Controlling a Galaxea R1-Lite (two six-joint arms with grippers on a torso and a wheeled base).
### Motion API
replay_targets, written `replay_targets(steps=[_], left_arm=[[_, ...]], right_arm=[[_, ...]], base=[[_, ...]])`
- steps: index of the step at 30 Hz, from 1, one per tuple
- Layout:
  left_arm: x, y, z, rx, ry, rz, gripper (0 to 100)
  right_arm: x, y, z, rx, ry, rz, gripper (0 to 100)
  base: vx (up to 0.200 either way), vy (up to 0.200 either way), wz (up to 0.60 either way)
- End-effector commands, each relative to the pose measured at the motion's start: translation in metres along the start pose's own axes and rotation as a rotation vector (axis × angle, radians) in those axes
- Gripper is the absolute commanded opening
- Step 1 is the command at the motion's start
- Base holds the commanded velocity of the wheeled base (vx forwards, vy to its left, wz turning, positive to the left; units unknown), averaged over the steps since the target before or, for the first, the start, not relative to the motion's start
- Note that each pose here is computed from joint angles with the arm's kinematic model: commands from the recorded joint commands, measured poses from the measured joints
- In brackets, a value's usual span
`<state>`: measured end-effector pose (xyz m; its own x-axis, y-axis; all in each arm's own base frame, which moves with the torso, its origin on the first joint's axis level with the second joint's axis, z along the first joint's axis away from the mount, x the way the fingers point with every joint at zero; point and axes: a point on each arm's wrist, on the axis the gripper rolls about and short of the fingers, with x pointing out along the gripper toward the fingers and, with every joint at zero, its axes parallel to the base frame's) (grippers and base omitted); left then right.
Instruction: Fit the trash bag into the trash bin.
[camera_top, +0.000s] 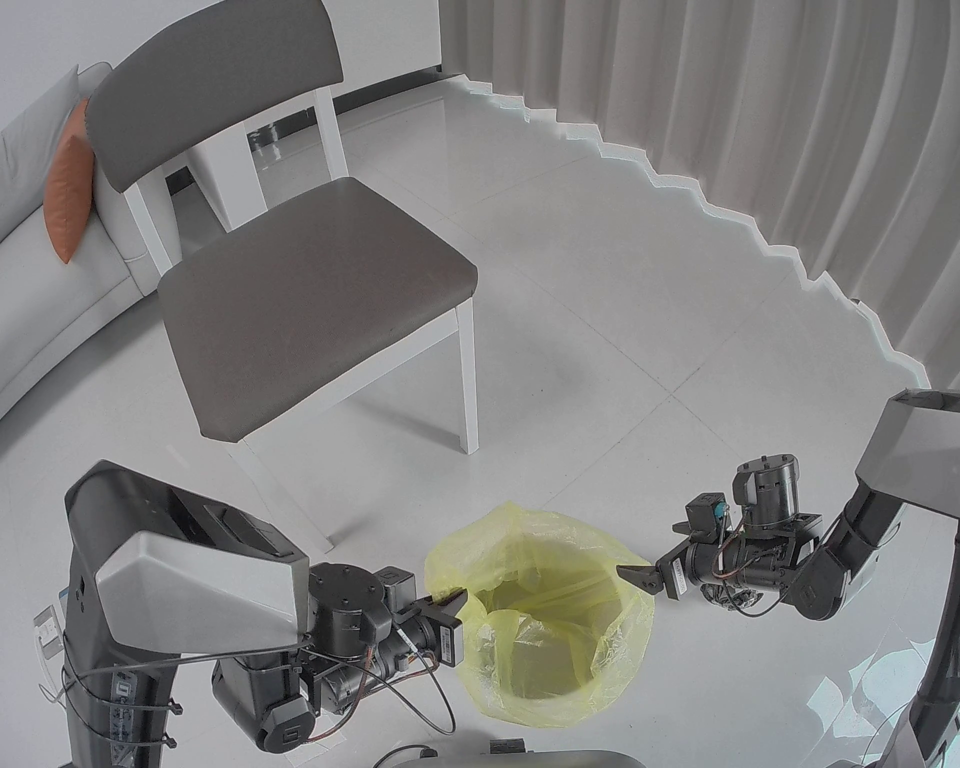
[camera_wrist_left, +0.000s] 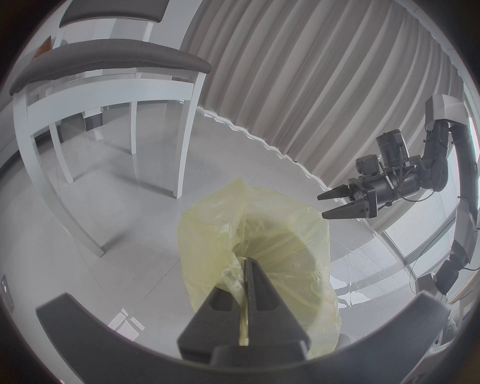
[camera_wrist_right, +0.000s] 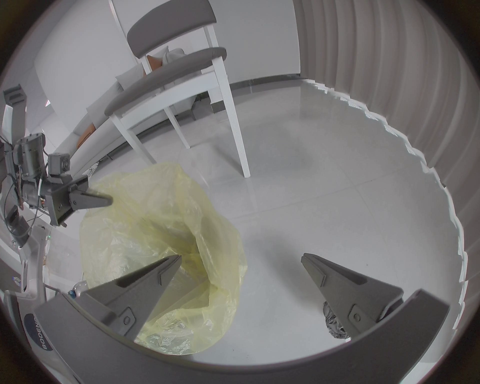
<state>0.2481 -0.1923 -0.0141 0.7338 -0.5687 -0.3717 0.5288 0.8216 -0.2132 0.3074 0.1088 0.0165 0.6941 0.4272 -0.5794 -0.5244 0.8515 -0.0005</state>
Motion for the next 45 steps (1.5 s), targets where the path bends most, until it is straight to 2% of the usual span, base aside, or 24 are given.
replay_targets(steps=[1, 3, 4, 13, 17, 19, 28, 35, 38, 43, 45], left_arm=[[0.008, -0.001, 0.004, 0.001, -0.04, -0.005, 0], [0.007, 0.0, -0.002, 0.005, -0.017, 0.002, 0], [0.008, 0.001, -0.004, 0.005, -0.011, 0.005, 100], [0.004, 0.007, -0.012, 0.004, 0.022, 0.061, 100], [-0.001, 0.009, -0.015, 0.003, 0.037, 0.091, 100], [-0.007, 0.017, -0.015, -0.005, 0.046, 0.133, 100], [-0.019, 0.018, -0.012, -0.003, 0.054, 0.159, 100], [-0.028, 0.031, -0.028, 0.063, 0.139, 0.222, 100], [-0.03, 0.04, -0.017, 0.049, 0.1, 0.247, 100], [-0.036, 0.038, 0.0, 0.044, 0.032, 0.24, 100], [-0.043, 0.034, 0.015, 0.047, -0.023, 0.227, 100]], right_arm=[[-0.011, 0.0, 0.016, -0.013, -0.059, -0.007, 100], [-0.011, 0.001, 0.016, -0.016, -0.058, -0.004, 100], [-0.011, 0.002, 0.016, -0.017, -0.058, -0.003, 100], [-0.008, 0.006, 0.02, -0.03, -0.07, 0.009, 100], [-0.004, 0.011, 0.027, -0.067, -0.092, 0.021, 100], [-0.002, 0.016, 0.033, -0.078, -0.089, 0.037, 100], [0.007, 0.033, 0.044, -0.118, -0.065, 0.085, 100], [0.009, 0.039, 0.048, -0.145, -0.065, 0.1, 100], [0.011, 0.038, 0.049, -0.148, -0.05, 0.1, 100], [0.021, 0.04, 0.048, -0.169, -0.036, 0.107, 100], [0.035, 0.043, 0.047, -0.227, -0.034, 0.117, 100]], base=[[0.0, 0.0, 0.0], [0.0, 0.0, 0.0], [0.0, 0.0, 0.0], [0.0, 0.0, 0.0], [0.0, 0.0, 0.0], [0.0, 0.0, 0.0], [0.0, 0.0, 0.0], [0.0, 0.0, 0.0], [0.0, 0.0, 0.0], [0.0, 0.0, 0.0], [0.0, 0.0, 0.0]])
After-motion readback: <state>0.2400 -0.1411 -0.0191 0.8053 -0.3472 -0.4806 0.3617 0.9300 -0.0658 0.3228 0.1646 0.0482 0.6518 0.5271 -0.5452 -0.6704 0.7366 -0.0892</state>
